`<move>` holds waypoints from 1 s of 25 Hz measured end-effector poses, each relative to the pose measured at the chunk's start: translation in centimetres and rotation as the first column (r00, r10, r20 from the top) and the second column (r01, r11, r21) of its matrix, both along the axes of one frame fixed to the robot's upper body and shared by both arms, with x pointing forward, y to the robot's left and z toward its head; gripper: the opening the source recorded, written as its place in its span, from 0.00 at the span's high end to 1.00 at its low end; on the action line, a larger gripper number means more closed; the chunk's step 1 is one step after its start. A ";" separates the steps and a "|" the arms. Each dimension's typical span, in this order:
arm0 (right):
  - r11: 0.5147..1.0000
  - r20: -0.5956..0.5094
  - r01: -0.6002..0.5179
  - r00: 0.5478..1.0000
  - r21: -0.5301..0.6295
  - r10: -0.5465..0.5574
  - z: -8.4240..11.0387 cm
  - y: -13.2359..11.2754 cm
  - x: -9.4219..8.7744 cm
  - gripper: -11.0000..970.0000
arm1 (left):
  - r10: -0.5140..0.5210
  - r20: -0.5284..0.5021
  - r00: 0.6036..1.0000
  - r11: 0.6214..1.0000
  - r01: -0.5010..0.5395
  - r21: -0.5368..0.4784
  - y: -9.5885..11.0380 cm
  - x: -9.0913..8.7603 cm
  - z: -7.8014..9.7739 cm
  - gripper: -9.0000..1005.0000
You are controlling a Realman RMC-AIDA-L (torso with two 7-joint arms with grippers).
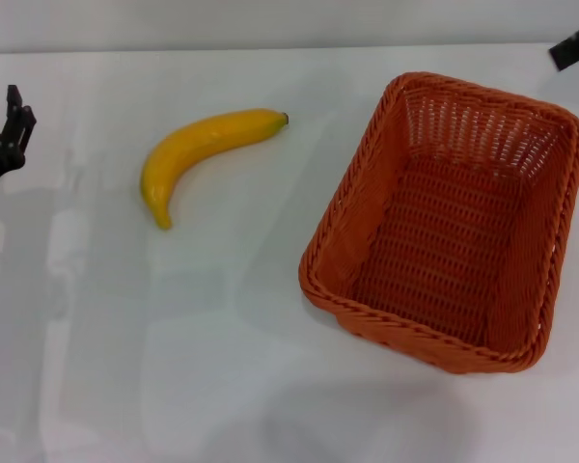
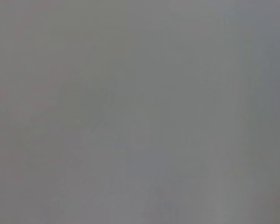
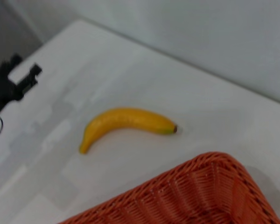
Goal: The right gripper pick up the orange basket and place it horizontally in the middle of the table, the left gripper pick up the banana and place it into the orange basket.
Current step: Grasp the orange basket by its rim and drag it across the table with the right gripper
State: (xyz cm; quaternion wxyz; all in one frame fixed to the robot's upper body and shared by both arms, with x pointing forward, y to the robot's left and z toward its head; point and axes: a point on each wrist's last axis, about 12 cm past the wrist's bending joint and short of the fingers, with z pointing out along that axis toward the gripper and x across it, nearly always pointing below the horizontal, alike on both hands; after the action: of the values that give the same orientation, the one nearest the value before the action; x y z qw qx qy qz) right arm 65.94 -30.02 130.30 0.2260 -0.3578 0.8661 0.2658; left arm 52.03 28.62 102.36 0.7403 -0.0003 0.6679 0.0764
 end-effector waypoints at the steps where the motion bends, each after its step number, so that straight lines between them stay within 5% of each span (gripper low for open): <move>1: 1.000 0.008 -0.006 1.000 -0.009 0.006 -0.1 0.6 0.1 0.13 | 0.000 -0.001 1.000 1.000 0.000 0.000 0.0 0.0 0.0 0.12; 9: 0.998 0.085 0.016 0.996 -0.067 -0.011 -1.7 3.6 1.0 0.13 | 0.000 -0.011 1.000 1.000 0.000 -0.001 0.0 -0.1 -0.2 0.12; 16: 0.988 0.086 0.054 0.995 -0.146 -0.041 -4.2 4.7 1.3 0.13 | -0.024 -0.013 1.000 1.000 0.024 0.006 -0.4 -0.1 -0.2 0.12; 25: 0.978 0.124 0.060 0.992 -0.200 -0.035 -5.1 5.9 1.7 0.13 | -0.035 -0.023 0.999 0.999 0.035 0.007 -0.6 -0.1 -0.3 0.12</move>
State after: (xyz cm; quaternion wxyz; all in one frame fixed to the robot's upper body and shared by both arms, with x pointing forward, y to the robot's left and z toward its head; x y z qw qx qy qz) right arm 67.66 -24.10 125.25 0.2463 -0.3736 0.8819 0.1484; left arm 51.95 28.07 102.04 0.7337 0.0150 0.6761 0.0659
